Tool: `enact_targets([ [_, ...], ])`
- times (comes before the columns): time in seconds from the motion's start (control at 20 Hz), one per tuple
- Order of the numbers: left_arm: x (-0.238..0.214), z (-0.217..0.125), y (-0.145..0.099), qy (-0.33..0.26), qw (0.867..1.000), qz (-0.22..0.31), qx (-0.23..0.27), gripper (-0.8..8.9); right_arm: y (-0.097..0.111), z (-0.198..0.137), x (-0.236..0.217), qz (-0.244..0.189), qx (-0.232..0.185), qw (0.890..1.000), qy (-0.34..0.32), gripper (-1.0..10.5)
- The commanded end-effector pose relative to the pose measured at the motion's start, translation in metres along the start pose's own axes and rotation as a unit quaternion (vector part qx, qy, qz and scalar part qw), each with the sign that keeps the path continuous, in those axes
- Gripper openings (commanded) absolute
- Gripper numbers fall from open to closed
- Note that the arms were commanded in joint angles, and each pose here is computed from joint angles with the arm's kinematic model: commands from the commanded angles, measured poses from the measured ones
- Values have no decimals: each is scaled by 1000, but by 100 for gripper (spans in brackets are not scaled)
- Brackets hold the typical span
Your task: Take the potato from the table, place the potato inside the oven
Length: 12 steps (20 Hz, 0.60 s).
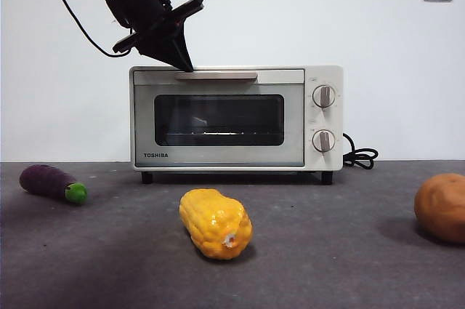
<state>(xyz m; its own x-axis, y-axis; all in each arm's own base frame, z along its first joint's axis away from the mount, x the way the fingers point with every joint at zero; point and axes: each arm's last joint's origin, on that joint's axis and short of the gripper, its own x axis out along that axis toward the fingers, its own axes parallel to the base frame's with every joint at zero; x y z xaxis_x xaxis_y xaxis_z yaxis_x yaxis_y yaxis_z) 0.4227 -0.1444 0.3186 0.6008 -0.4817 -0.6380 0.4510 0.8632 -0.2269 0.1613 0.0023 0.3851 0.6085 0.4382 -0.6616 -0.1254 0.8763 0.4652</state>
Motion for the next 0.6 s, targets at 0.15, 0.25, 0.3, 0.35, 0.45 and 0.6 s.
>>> enact_targets([
  [0.15,23,-24,8,81,997,8,-4,-6,1,0,-1,2,-6,1000,1,-11],
  [0.25,22,-29,9,106,994,8,10,-6,1,0,-1,2,-6,1000,0,-12],
  [0.3,22,-31,9,114,993,8,15,-6,1,0,-1,2,-6,1000,-1,-11],
  [0.35,21,-32,9,120,993,8,14,-6,1,0,-1,3,-7,1000,-2,-11],
  [0.45,21,-35,9,134,991,9,10,-6,1,2,-1,4,-10,1000,-8,-11],
  [0.6,19,-40,8,162,987,10,3,-6,1,2,-1,4,-11,1000,-8,-11],
])
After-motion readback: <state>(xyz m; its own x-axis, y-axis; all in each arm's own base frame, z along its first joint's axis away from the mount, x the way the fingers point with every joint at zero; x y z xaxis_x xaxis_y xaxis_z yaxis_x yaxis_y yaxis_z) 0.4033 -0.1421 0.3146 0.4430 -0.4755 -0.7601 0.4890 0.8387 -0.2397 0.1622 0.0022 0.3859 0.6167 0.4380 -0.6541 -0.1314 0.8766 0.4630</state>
